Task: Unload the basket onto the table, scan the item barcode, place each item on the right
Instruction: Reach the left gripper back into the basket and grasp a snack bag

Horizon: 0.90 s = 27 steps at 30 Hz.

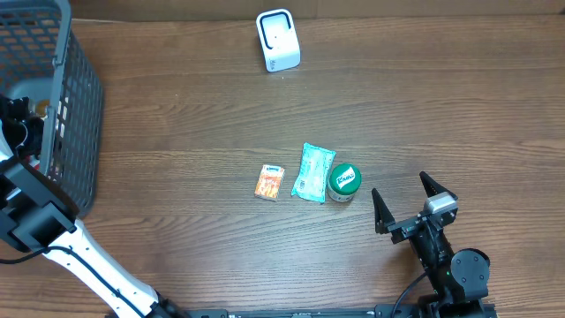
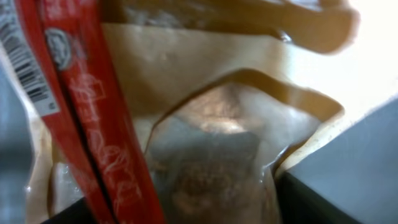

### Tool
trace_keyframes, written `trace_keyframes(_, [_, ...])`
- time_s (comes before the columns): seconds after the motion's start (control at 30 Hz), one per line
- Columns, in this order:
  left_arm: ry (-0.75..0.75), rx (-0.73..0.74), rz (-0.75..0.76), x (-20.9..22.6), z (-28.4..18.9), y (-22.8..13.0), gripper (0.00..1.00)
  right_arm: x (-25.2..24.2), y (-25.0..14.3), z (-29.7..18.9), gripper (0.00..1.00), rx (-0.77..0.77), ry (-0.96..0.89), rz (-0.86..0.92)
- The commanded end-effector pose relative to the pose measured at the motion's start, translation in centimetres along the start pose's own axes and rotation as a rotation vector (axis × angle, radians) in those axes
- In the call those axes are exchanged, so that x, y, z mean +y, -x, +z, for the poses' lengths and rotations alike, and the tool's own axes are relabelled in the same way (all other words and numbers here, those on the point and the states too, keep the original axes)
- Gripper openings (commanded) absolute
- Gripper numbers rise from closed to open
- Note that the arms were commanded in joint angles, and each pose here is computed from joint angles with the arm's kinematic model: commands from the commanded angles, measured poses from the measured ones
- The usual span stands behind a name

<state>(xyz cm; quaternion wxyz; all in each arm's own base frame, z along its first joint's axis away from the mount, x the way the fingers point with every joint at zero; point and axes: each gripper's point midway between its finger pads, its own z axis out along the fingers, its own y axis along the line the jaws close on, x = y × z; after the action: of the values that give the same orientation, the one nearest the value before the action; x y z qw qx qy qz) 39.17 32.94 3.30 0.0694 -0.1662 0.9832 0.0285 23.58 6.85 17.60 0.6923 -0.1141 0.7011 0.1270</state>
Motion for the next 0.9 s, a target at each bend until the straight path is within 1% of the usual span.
trace_keyframes(0.0, [-0.041, 0.069, -0.006, -1.0, 2.7, -1.3, 0.51, -0.2, -0.2, 0.0, 1.00, -0.003, -0.009, 0.002])
trace_keyframes(0.07, [-0.058, 0.066, -0.008, -1.4, 2.6, -1.2, 0.43, -0.2, -0.2, 0.0, 1.00, -0.003, -0.009, 0.002])
trace_keyframes(0.23, [-0.055, 0.050, -0.062, -1.3, 1.6, -0.7, 0.34, -0.2, -0.2, 0.0, 1.00, -0.003, -0.009, 0.002])
trace_keyframes(0.27, [-0.050, 0.038, -0.074, -1.1, 1.1, -0.4, 0.26, -0.2, -0.2, 0.0, 1.00, -0.003, -0.009, 0.002])
trace_keyframes(0.3, [-0.047, 0.027, -0.086, -1.1, 0.6, -0.1, 0.14, -0.2, -0.2, 0.0, 1.00, -0.003, -0.009, 0.002])
trace_keyframes(0.33, [-0.045, -0.002, -0.110, -1.0, -0.6, 0.6, 0.04, -0.2, -0.2, 0.0, 1.00, -0.003, -0.009, 0.002])
trace_keyframes(0.47, [-0.068, -0.085, -0.121, -1.3, -3.9, 2.3, 0.04, -0.2, -0.2, 0.0, 1.00, -0.003, -0.009, 0.002])
trace_keyframes(0.73, [-0.027, -0.239, -0.169, -0.8, -10.9, 3.9, 0.04, -0.2, -0.2, 0.0, 1.00, -0.003, -0.009, 0.002])
trace_keyframes(0.87, [0.000, -0.331, -0.200, -0.6, -15.2, 4.4, 0.04, -0.2, -0.2, 0.0, 1.00, -0.003, -0.009, 0.002])
